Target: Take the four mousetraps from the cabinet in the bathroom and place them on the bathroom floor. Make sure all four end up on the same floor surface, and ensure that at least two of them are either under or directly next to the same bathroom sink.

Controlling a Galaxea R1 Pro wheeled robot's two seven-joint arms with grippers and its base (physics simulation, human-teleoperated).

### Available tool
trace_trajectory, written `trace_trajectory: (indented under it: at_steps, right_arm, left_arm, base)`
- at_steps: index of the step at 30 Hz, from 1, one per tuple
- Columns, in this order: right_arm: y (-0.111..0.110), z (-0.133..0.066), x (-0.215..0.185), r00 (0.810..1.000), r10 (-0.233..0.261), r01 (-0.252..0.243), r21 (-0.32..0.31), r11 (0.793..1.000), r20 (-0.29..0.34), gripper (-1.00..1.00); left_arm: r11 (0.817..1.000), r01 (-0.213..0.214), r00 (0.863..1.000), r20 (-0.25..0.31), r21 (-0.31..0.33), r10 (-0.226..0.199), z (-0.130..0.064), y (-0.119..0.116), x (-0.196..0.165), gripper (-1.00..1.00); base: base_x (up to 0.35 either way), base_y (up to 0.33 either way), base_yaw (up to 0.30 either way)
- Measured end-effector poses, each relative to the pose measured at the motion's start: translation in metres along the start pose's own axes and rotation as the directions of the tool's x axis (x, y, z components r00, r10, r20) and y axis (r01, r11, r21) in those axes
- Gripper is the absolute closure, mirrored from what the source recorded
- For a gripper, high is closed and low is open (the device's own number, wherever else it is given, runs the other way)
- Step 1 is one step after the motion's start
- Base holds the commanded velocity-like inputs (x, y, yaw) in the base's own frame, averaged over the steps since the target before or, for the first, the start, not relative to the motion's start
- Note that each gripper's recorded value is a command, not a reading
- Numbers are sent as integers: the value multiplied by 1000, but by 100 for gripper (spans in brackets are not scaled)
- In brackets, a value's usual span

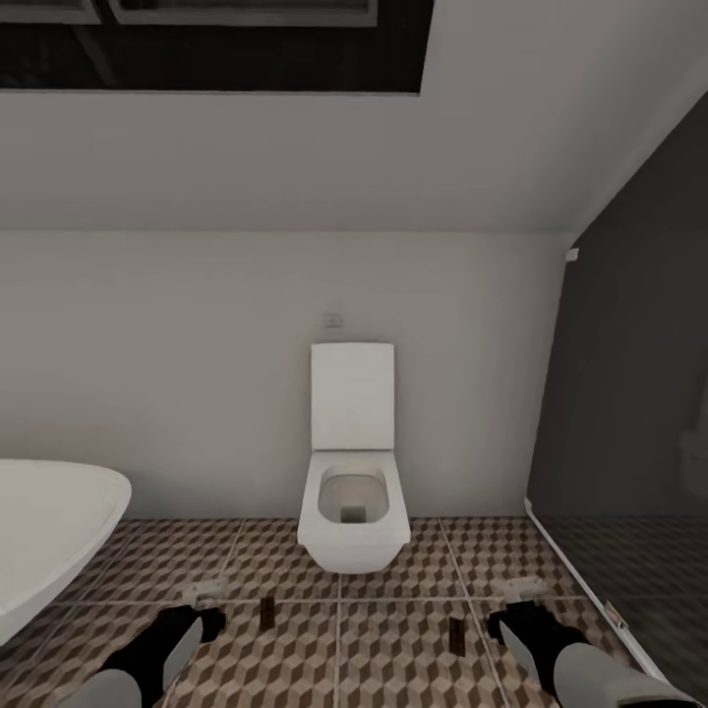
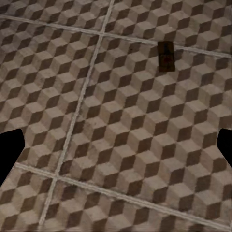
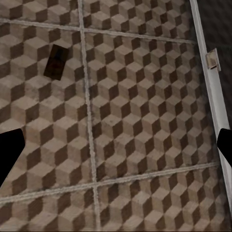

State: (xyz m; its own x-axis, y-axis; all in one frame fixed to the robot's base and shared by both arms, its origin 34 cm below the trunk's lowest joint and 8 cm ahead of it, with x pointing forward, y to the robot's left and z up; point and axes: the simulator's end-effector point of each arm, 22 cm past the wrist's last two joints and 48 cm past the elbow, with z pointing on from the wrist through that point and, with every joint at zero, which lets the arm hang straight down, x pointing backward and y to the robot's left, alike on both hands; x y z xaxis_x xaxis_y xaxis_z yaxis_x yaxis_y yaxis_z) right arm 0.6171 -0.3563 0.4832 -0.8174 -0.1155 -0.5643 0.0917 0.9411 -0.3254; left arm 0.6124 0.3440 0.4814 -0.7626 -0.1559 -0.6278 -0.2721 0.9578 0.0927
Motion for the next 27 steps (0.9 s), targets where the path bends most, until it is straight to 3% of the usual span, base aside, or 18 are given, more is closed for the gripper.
trace_trajectory:
  at_steps: [7,13,20,27]
  right_arm:
    - [0,-2,33,1000,-9,9,-5,1000,-16,-100]
    - [7,-7,107,995,-43,41,-21,999,-88,-100]
    - [17,-27,201,989,-70,64,-48,997,-130,-100]
    - [25,-55,265,986,-83,72,-79,994,-142,-100]
  left_arm:
    - [999,24,996,-84,-39,-27,2,15,59,-100]
    - [998,18,989,-148,-67,-28,-5,27,102,-100]
    - [997,-15,965,-264,-75,-6,-25,42,188,-100]
    - [999,-21,956,-294,-45,7,-49,36,242,-100]
  base:
    - [0,0,0]
    - [0,0,0]
    - [0,0,0]
    - [0,0,0]
